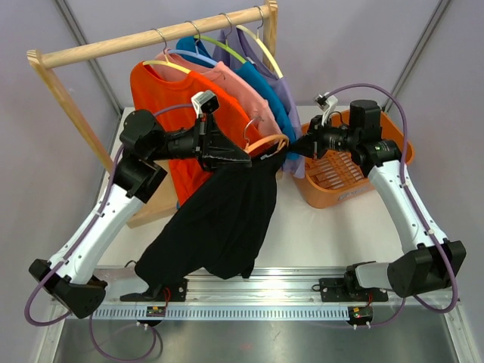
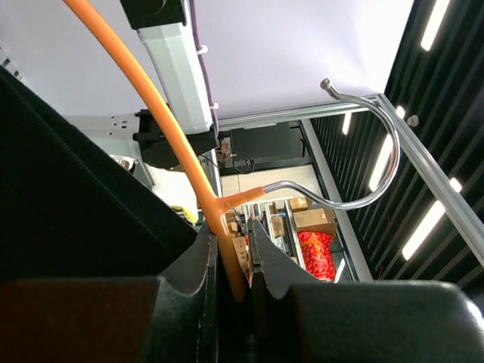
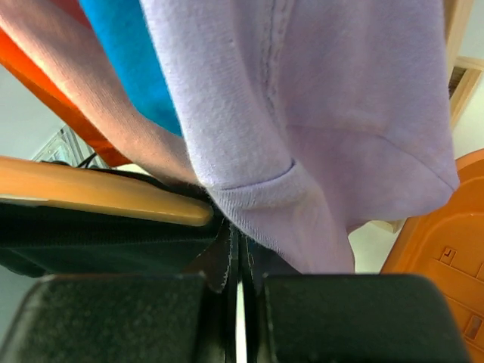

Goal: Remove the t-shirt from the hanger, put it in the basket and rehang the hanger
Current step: Remove the tshirt from the hanger

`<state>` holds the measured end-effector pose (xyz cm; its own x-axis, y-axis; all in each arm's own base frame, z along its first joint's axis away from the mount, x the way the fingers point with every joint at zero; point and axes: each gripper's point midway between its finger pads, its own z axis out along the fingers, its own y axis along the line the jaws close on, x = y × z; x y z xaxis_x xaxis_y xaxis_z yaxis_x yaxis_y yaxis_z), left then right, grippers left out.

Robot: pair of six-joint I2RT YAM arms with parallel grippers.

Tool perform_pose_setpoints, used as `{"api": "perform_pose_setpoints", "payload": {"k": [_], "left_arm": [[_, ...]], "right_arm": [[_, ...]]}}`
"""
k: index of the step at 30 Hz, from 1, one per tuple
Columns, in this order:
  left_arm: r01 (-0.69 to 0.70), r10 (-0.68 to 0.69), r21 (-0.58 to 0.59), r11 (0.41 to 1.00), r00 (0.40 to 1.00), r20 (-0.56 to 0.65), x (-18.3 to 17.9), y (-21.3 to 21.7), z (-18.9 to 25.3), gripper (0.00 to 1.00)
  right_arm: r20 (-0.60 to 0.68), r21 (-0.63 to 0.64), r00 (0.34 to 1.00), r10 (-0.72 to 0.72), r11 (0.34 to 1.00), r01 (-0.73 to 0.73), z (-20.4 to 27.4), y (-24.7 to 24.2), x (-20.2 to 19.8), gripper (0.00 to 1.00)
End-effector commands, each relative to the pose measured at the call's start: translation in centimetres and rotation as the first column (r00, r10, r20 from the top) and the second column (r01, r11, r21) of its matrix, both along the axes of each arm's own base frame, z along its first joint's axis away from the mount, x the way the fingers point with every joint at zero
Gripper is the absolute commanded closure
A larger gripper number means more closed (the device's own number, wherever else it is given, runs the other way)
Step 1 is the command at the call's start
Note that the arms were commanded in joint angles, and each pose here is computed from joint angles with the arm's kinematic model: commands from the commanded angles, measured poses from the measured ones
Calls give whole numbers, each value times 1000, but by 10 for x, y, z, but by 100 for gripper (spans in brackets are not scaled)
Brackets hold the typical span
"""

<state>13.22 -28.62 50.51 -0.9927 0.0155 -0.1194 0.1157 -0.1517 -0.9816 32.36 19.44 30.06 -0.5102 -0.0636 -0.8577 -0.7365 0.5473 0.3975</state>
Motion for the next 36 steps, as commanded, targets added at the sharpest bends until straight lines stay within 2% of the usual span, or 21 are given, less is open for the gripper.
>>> {"api": "perform_pose_setpoints", "payload": {"k": [1, 2, 4, 5, 7, 8, 11, 12, 13, 15, 16, 18, 24, 27, 29, 35, 36], "left_arm": [[326, 84, -292, 899, 527, 846, -188, 108, 126, 100], [320, 77, -288, 903, 538, 840, -187, 107, 129, 100], [328, 93, -284, 901, 494, 864, -193, 111, 139, 100], [313, 74, -270, 911, 519, 852, -190, 109, 139, 100], [303, 78, -254, 919, 492, 867, -186, 106, 139, 100], [288, 55, -236, 928, 521, 852, -183, 103, 137, 100], [263, 30, -202, 943, 541, 840, -173, 97, 124, 100], [253, 14, -189, 949, 565, 825, -164, 91, 115, 100], [247, 13, -182, 952, 560, 828, -158, 87, 109, 100], [210, -12, -149, 966, 615, 789, -142, 77, 90, 100], [192, -4, -136, 972, 592, 806, -134, 72, 79, 100], [136, -37, -70, 988, 658, 752, -112, 60, 51, 100], [54, -90, 73, 996, 691, 717, -60, 35, -15, 100], [21, -132, 164, 986, 699, 703, -40, 26, -45, 100], [-2, -129, 182, 983, 700, 703, -31, 23, -56, 100], [-102, -134, 285, 953, 701, 700, -1, 17, -88, 100], [-112, -140, 308, 945, 711, 689, 3, 15, -98, 100]], "right_arm": [[-136, -374, 944, -302, 897, 233, -121, -80, 28, 100], [-153, -383, 941, -302, 896, 225, -127, -82, 27, 100], [-169, -382, 938, -301, 898, 219, -130, -85, 26, 100], [-173, -379, 939, -296, 901, 214, -131, -85, 24, 100], [-157, -369, 946, -284, 905, 211, -127, -83, 24, 100], [-145, -355, 951, -274, 911, 208, -121, -81, 23, 100], [-119, -289, 974, -195, 945, 154, -104, -69, 13, 100], [-101, -270, 981, -164, 954, 132, -99, -65, 11, 100], [-88, -247, 986, -141, 962, 116, -93, -62, 7, 100], [-62, -185, 996, -65, 981, 52, -77, -51, -7, 100], [-47, -175, 998, -31, 984, 22, -73, -47, -12, 100], [-16, -133, 999, 29, 991, -31, -59, -40, -23, 100], [84, -81, 979, 186, 980, -179, -27, -28, -50, 100], [134, -95, 954, 268, 962, -256, -14, -25, -65, 94], [150, -103, 940, 306, 951, -293, -3, -26, -76, 86], [306, -181, 870, 387, 921, -346, 32, -28, -90, 68], [328, -202, 846, 421, 906, -372, 34, -29, -98, 59]]}}
